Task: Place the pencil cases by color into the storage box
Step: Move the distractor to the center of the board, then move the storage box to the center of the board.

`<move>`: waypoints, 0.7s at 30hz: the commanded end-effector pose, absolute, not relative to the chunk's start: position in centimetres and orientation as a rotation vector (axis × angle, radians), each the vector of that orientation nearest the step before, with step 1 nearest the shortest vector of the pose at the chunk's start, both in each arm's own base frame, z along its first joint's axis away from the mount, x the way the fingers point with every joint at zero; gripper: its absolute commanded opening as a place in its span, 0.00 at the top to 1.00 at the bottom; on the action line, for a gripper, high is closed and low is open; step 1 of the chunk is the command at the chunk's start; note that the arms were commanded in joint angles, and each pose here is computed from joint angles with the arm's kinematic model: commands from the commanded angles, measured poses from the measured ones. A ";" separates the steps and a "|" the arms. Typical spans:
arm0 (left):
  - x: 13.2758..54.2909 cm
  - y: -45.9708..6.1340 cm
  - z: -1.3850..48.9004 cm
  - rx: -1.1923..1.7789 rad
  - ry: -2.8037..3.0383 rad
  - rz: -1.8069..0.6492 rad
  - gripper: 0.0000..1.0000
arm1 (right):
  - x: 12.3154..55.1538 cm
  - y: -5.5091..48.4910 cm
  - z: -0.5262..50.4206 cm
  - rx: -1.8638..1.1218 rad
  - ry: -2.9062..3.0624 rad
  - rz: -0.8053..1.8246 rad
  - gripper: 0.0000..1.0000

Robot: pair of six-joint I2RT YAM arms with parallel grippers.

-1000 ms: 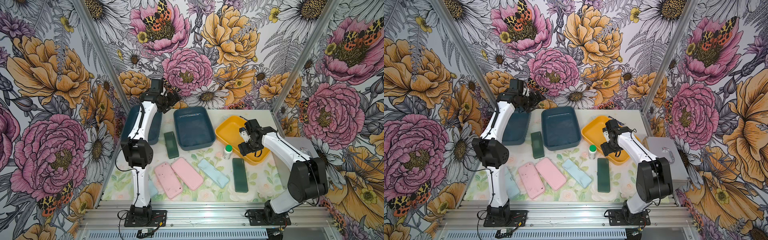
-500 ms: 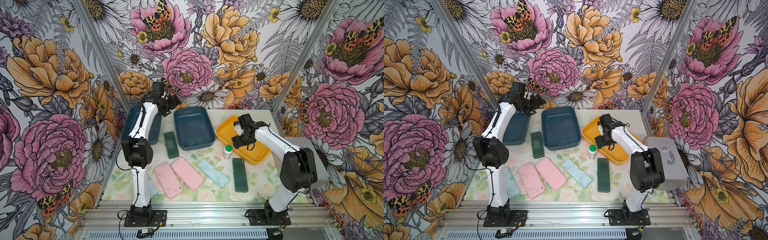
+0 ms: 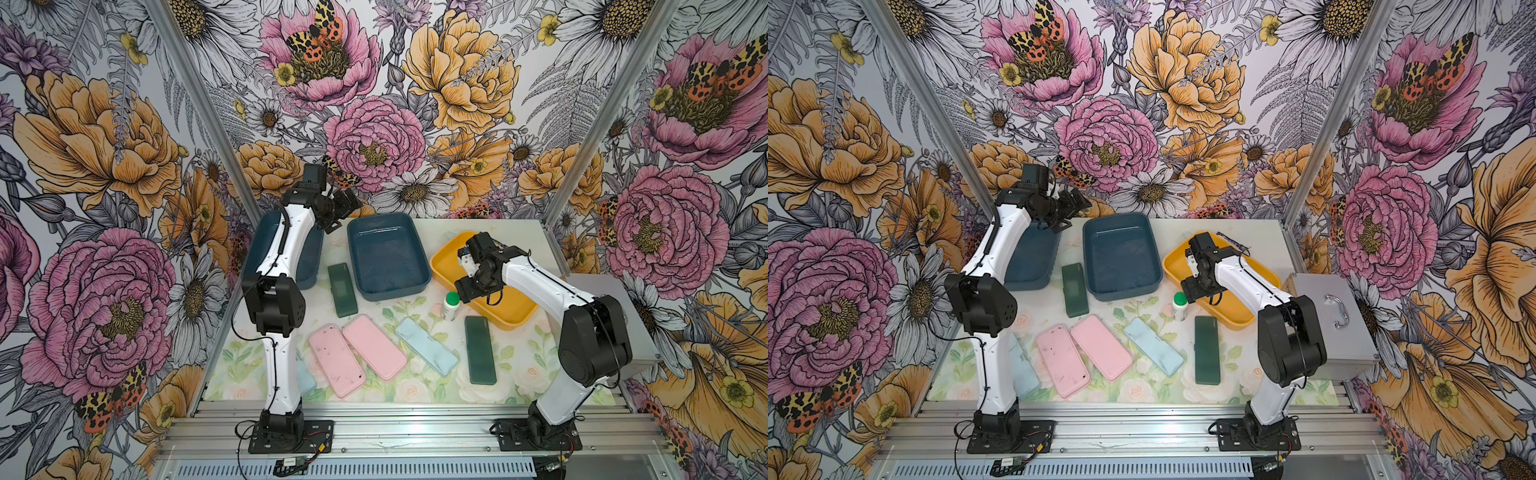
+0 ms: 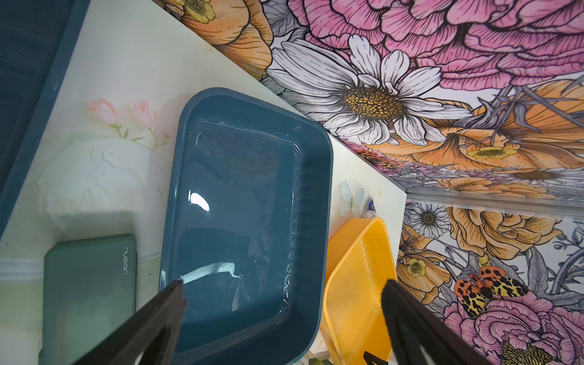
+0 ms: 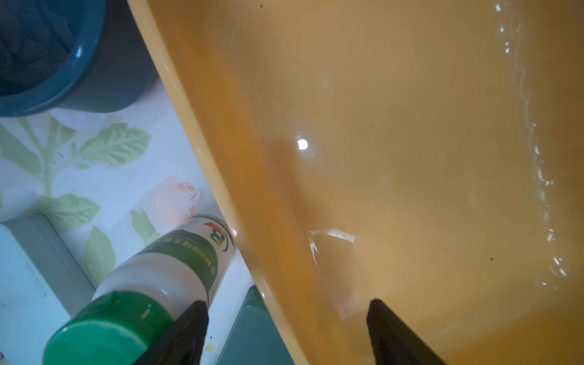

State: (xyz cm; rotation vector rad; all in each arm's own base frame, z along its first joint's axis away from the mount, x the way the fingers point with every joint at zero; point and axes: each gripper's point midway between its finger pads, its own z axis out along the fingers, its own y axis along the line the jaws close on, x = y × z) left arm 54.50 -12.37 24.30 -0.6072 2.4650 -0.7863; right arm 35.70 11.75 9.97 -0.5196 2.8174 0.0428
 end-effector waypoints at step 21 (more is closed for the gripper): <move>53.9 -11.9 23.9 -0.599 2.485 -0.786 0.01 | 35.7 12.0 7.7 -0.523 2.880 0.059 0.24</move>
